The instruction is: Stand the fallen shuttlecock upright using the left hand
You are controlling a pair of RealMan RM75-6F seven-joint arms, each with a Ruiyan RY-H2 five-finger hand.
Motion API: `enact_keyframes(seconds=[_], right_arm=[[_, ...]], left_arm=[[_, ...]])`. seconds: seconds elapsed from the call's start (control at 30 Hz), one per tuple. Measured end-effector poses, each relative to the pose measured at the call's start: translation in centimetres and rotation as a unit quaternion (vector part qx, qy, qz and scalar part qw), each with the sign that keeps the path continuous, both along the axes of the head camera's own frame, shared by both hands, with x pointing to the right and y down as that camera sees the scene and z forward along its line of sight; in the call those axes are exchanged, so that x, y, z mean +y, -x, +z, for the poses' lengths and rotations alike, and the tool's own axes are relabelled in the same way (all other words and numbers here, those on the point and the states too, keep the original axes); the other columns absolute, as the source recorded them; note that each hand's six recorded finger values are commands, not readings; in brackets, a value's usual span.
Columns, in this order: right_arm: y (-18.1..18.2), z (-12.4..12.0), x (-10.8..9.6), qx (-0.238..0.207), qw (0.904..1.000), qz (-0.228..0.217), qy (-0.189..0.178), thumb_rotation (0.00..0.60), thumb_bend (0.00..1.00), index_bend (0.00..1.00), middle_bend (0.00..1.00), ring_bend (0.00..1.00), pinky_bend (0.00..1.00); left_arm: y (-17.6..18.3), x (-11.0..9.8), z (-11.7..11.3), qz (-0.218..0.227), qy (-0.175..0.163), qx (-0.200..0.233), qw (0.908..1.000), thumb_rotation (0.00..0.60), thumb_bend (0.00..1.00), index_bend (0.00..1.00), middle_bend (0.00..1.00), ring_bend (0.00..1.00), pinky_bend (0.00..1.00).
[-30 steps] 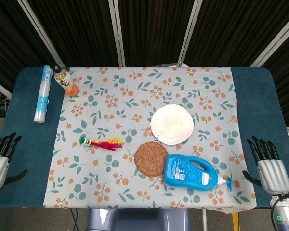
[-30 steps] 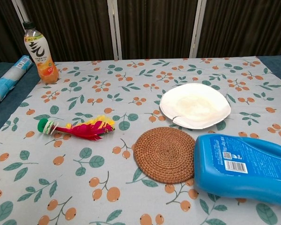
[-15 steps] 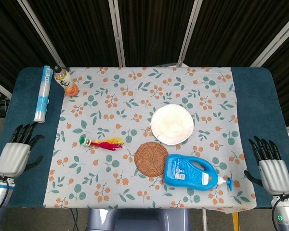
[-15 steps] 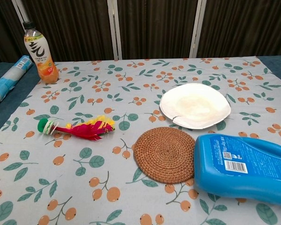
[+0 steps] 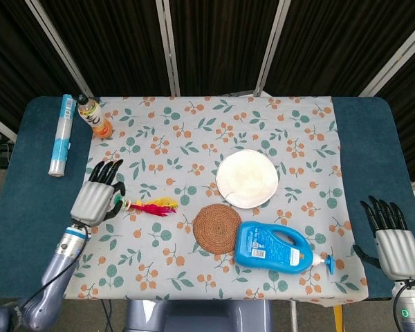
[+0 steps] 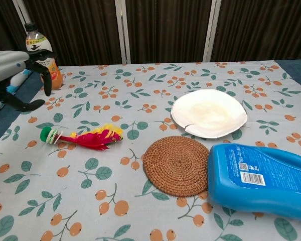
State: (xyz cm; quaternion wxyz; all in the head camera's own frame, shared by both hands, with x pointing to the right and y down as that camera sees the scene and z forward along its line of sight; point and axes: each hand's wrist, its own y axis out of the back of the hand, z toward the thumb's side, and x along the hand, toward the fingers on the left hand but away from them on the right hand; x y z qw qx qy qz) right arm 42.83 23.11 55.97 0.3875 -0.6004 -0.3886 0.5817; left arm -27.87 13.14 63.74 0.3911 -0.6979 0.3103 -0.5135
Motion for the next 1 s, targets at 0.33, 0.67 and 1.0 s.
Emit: enact_keyframes(seconds=[0.33, 0.67, 1.0], right_arm=[[-0.1, 0.0, 0.1, 0.000, 1.0000, 0.005, 0.003, 0.600, 0.12, 0.08, 0.00, 0.00, 0.00], [-0.1, 0.0, 0.1, -0.002, 1.0000, 0.007, 0.004, 0.600, 0.12, 0.08, 0.00, 0.00, 0.00], [0.0, 0.1, 0.1, -0.004, 1.0000, 0.006, 0.004, 0.600, 0.12, 0.08, 0.00, 0.00, 0.00]], left_arm=[[-4.7, -0.2, 3.0, 0.015, 0.030, -0.005, 0.9994, 0.600, 0.41, 0.47, 0.00, 0.00, 0.00], [-7.0, 0.9, 4.7, 0.020, 0.049, -0.008, 0.9986, 0.600, 0.41, 0.47, 0.00, 0.00, 0.00], [-7.9, 1.3, 6.2, 0.013, 0.055, -0.019, 0.9982, 0.600, 0.41, 0.47, 0.00, 0.00, 0.00]])
